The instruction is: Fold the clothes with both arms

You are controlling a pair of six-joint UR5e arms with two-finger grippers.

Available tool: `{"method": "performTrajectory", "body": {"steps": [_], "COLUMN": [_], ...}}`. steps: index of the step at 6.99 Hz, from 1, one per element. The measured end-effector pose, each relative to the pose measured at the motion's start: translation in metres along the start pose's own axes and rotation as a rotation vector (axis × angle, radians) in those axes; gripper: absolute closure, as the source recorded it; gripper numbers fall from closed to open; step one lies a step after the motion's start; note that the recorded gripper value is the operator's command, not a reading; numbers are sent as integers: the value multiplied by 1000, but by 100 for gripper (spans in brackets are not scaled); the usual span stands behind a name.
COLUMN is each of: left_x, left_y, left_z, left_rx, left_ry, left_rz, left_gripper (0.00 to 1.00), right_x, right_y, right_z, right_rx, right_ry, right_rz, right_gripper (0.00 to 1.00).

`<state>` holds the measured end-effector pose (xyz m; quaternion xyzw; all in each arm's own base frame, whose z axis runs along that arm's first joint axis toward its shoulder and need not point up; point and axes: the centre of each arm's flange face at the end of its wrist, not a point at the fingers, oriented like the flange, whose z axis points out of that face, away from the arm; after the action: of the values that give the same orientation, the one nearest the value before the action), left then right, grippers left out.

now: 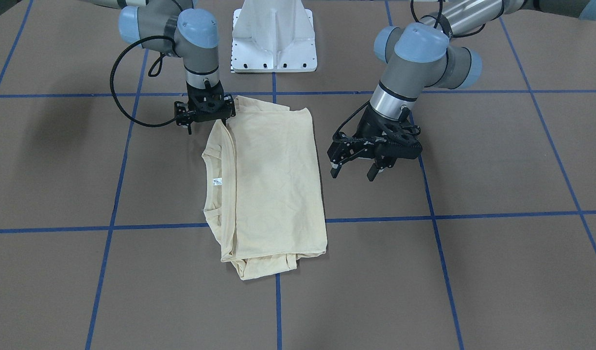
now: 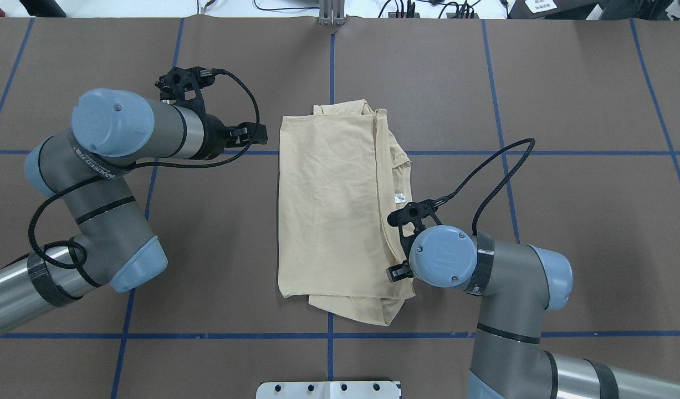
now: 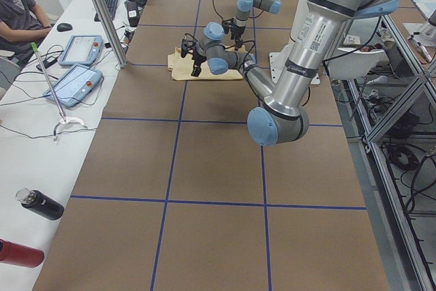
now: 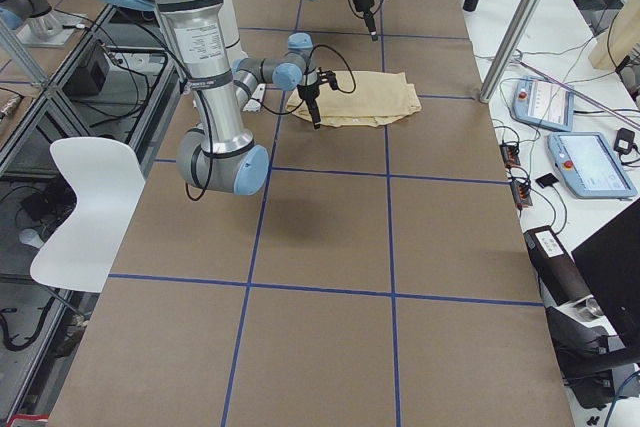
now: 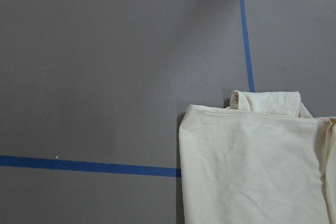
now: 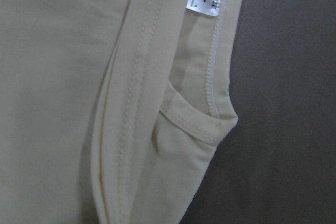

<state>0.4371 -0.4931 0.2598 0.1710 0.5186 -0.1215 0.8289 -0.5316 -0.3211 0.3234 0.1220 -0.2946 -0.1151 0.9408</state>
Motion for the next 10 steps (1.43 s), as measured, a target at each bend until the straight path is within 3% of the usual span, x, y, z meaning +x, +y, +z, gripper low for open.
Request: {"method": "performTrajectory", "body": {"steps": [4, 8, 10], "left_x": [6, 4, 2], "left_y": [0, 0, 0], "left_z": [-1, 3, 5], "left_rx": [1, -2, -4], "left_ry": [9, 0, -2], "left_rz": [3, 7, 8], "left_gripper": [0, 0, 0], "right_x": [50, 27, 10], "right_y": [-8, -97, -125], "right_z": [0, -38, -4], "right_rx": [-8, 76, 105], "right_ry": [19, -39, -59], "right_rz": [-14, -7, -6], "right_gripper": [0, 0, 0]}}
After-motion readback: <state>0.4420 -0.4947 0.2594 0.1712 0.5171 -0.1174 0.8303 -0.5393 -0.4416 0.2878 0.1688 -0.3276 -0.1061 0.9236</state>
